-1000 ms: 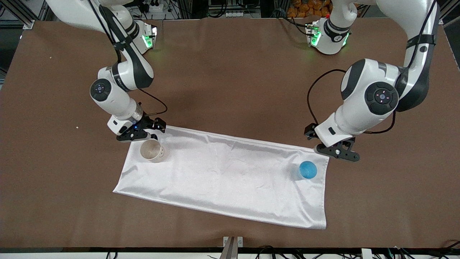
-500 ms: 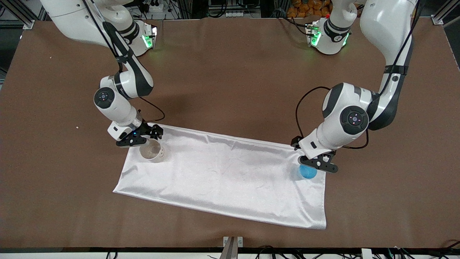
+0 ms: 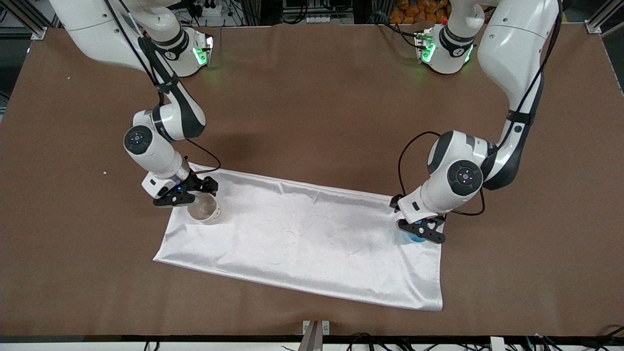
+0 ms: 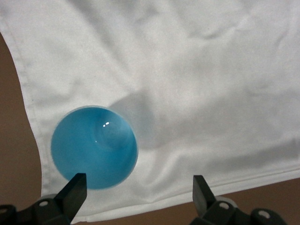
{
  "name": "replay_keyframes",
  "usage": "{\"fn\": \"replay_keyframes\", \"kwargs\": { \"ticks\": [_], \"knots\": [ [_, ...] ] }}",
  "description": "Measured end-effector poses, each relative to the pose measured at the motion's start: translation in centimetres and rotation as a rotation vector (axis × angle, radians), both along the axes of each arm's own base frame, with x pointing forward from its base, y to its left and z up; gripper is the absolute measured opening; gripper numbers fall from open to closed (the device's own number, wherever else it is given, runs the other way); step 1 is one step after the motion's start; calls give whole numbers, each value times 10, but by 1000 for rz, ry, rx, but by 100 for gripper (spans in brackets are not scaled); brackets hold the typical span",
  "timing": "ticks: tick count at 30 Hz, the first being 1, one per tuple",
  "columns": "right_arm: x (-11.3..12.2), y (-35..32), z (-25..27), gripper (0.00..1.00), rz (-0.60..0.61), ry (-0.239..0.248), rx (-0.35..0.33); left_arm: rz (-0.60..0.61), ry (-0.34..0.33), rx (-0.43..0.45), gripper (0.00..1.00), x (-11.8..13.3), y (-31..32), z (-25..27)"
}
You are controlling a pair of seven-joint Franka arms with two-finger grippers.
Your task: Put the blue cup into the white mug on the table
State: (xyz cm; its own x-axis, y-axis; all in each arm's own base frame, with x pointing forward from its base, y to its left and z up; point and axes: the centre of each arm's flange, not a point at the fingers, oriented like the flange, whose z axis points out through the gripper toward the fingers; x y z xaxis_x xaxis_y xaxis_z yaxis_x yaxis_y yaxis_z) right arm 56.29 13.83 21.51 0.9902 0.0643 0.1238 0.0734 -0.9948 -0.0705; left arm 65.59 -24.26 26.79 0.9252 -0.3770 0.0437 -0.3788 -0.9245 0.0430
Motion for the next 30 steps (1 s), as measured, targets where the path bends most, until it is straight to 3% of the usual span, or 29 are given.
{"fn": "replay_keyframes", "kwargs": {
  "ticks": [26,30],
  "knots": [
    [6,19,3,100,-79,-7,20,-53,-41,-13,100,5,-2,-29],
    [6,22,1,91,-86,-5,22,-53,-39,-12,100,5,-2,-33]
  ]
}}
